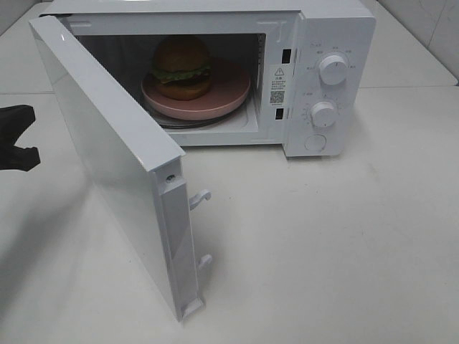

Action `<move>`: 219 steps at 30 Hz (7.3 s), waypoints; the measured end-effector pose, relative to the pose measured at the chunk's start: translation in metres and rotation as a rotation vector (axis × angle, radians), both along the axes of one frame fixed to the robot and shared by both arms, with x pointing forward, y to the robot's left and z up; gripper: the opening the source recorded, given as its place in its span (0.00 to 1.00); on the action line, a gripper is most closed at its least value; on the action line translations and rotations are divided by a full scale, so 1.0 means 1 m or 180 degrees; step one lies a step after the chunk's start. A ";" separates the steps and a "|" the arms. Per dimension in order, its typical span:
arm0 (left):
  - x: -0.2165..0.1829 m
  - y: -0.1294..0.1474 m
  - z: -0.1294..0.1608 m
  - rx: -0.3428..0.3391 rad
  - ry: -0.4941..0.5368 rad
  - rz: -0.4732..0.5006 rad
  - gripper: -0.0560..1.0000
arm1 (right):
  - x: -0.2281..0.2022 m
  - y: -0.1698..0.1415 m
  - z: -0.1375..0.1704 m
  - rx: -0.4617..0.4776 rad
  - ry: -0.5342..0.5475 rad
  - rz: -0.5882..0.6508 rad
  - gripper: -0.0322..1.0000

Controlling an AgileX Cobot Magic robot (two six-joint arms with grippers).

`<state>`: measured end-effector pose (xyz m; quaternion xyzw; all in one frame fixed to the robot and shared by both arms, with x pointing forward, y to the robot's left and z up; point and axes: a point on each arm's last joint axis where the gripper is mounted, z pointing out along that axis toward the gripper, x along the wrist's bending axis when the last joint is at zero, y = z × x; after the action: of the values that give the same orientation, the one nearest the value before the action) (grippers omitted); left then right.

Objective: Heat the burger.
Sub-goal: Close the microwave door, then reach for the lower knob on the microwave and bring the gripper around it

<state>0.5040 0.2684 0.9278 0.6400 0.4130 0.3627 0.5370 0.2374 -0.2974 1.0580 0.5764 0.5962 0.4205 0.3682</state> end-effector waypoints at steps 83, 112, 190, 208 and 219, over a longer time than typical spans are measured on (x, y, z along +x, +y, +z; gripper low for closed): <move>0.089 -0.202 -0.013 0.0100 0.0148 -0.1180 0.05 | 0.000 0.000 0.000 0.0006 0.0000 -0.0002 0.69; 0.090 -0.265 -0.001 -0.0054 0.0153 -0.1437 0.05 | 0.000 0.000 0.000 0.0006 0.0000 -0.0002 0.69; -0.073 0.016 0.121 0.0315 0.3502 0.0831 0.99 | 0.000 0.000 0.000 0.0006 0.0000 -0.0002 0.68; -0.181 0.028 0.121 0.0371 0.1932 0.1056 0.99 | 0.000 0.000 0.000 0.0006 0.0000 -0.0002 0.68; -0.227 0.028 0.141 0.0213 0.1135 0.1069 0.99 | 0.000 0.000 0.000 0.0006 0.0000 -0.0002 0.68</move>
<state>0.2766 0.2967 1.0684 0.6336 0.5896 0.3416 0.3663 0.2374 -0.2974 1.0580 0.5769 0.5956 0.4209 0.3678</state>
